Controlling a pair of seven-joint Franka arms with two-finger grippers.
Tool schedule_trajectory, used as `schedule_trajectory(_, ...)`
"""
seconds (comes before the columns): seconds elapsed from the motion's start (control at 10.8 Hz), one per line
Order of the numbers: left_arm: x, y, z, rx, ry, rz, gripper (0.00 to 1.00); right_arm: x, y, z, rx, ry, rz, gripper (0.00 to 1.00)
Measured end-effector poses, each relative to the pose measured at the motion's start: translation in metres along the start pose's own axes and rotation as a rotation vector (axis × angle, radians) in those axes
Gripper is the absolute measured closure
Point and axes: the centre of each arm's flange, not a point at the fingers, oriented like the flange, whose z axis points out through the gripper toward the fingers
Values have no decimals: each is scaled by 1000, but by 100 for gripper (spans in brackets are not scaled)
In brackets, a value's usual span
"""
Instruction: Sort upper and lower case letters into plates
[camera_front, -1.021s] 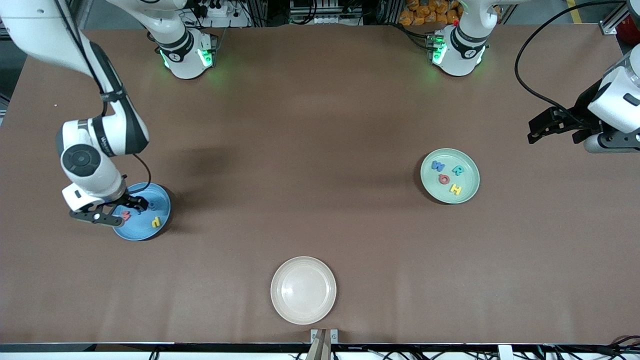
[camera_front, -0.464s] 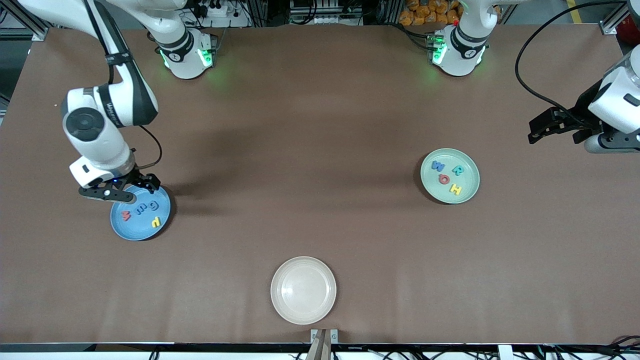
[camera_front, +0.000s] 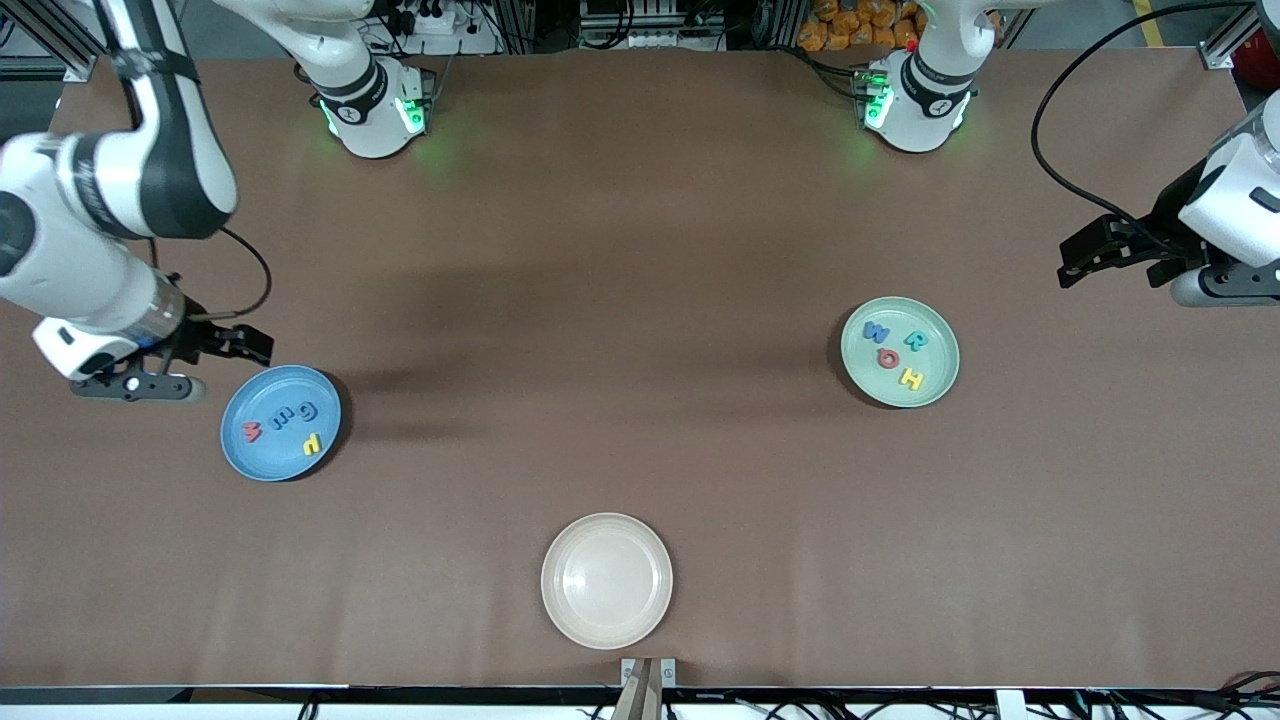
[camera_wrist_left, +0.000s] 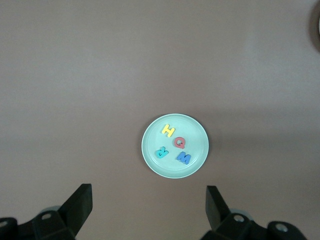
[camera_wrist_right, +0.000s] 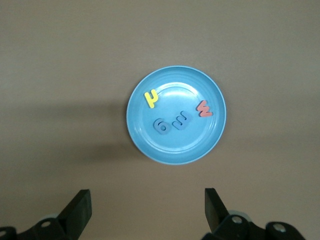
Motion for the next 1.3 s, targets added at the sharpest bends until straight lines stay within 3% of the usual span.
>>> schedule_trajectory(0.28,0,-1,-2,0,3,-2,0,-10,-6,-83,56,-9,-80,0)
schedule_trajectory(0.56,0,-1,-4,-1,7,-2,0,-15,-5,-160,49,71,-171,0)
schedule_trajectory(0.84,-3,-3,-12,-1,19,-5,0,-18,11,-189,36,121,-237,0)
schedule_trajectory(1.3,-7,-4,-19,0,28,-8,0,-22,2,-199,43,110,-135,0)
